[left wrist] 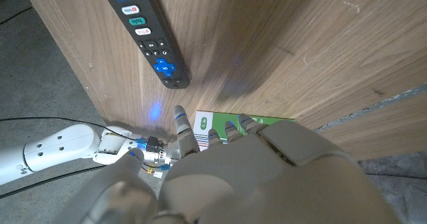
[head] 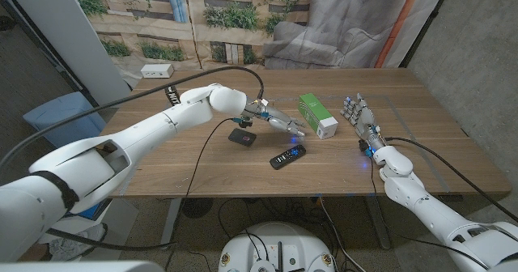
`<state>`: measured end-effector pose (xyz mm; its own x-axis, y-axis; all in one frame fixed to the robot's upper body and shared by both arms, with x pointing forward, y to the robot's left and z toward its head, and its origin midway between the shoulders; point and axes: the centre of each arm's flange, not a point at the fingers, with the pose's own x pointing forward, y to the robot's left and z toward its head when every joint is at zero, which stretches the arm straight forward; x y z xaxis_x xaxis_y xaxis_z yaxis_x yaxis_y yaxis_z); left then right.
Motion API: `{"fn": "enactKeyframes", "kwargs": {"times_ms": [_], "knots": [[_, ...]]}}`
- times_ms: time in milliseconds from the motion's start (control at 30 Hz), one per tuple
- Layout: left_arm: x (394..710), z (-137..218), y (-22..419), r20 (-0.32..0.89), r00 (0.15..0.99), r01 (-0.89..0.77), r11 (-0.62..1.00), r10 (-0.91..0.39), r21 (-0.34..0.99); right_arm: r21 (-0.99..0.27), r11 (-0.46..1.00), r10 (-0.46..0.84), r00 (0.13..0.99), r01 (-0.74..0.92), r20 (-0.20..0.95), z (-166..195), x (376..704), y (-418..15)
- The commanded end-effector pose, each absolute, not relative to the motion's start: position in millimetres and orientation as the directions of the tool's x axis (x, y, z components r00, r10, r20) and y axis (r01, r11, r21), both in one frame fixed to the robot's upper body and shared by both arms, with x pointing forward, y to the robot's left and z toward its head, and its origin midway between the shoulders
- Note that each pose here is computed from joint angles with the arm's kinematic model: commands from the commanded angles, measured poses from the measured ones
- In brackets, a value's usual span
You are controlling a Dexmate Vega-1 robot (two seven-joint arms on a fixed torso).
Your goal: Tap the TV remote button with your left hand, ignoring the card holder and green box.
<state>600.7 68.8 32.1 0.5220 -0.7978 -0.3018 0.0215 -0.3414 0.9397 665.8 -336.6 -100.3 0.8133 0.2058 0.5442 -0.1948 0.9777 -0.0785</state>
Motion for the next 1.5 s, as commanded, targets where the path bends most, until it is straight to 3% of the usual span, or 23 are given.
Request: {"fn": "enactKeyframes", "kwargs": {"times_ms": [33,700,1500], "knots": [[585.5,40.1,86.6,-0.224,0.545,-0.017,-0.278,-0.808,0.96,-0.091,0.98,0.197,0.813,-0.177,0.547,-92.5,663.1,-335.8],[579.9,56.2,127.6,-0.083,0.599,-0.076,-0.16,-0.796,0.984,-0.115,0.987,0.159,0.811,-0.113,0.563,-64.0,651.7,-331.6],[587.1,56.4,192.3,0.258,0.726,-0.132,0.239,-0.637,0.962,-0.157,0.983,0.164,0.835,-0.095,0.525,-43.7,655.0,-319.3]]}}
